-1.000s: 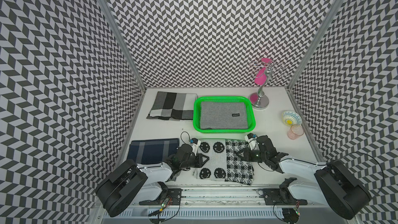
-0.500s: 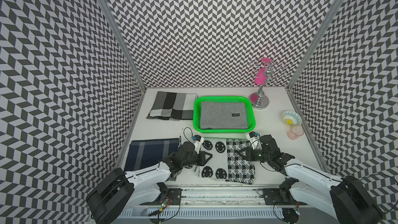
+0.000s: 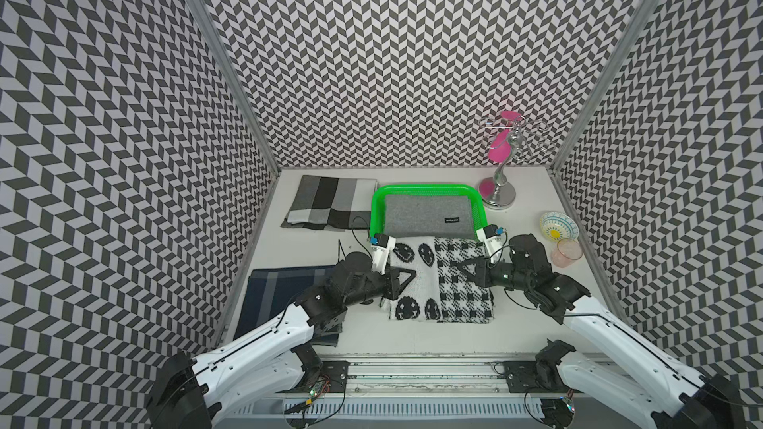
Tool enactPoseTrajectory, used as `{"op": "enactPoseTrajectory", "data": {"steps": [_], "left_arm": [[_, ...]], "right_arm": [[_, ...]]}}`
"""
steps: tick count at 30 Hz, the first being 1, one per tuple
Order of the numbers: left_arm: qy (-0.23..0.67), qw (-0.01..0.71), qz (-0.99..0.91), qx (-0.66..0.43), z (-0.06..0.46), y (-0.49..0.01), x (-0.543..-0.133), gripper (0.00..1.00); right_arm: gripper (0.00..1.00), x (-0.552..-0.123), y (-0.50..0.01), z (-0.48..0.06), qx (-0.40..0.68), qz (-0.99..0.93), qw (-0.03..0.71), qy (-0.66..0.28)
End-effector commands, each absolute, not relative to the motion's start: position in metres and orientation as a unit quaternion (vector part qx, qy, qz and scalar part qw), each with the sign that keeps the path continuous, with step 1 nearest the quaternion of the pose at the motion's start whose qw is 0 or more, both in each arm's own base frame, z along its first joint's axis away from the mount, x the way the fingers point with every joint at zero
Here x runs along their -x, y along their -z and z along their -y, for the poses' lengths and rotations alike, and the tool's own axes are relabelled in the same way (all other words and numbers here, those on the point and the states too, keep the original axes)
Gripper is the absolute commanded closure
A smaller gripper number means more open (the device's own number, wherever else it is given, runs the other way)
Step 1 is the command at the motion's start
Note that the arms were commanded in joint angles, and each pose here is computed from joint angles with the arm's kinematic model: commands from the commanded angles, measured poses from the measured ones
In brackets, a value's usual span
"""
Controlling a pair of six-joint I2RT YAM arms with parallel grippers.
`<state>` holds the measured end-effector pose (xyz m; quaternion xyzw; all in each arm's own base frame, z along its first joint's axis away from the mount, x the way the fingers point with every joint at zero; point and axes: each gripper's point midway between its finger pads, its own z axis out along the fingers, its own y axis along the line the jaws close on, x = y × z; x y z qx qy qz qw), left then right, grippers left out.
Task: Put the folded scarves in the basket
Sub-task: Pick up the scarf at the center of the board, then place the scarf in the basket.
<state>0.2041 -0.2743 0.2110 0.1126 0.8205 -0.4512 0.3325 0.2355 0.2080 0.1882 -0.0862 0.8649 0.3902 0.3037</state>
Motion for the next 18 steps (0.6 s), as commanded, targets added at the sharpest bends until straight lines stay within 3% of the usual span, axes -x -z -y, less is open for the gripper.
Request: {"op": "enactPoseTrajectory", "data": {"steps": [1, 9, 14, 18], "left_arm": [[0.443, 0.359, -0.811, -0.128, 0.277, -0.235, -0.231, 1.0], [0.418, 0.4, -0.806, -0.123, 0.282, -0.266, -0.319, 1.0], [0.392, 0.398, -0.821, -0.115, 0.286, -0.246, -0.367, 1.0], [0.37, 0.4, -0.833, -0.098, 0.277, -0.221, -0.402, 1.0]], "right_arm": [[1.0, -0.269, -0.227, -0.207, 0.107, -0.855, 0.349, -0.37], [1.0, -0.358, -0.262, -0.209, 0.13, -0.859, 0.366, -0.335], [1.0, -0.405, -0.251, -0.214, 0.13, -0.866, 0.355, -0.327], [1.0, -0.441, -0.213, -0.211, 0.126, -0.886, 0.328, -0.303]]}}
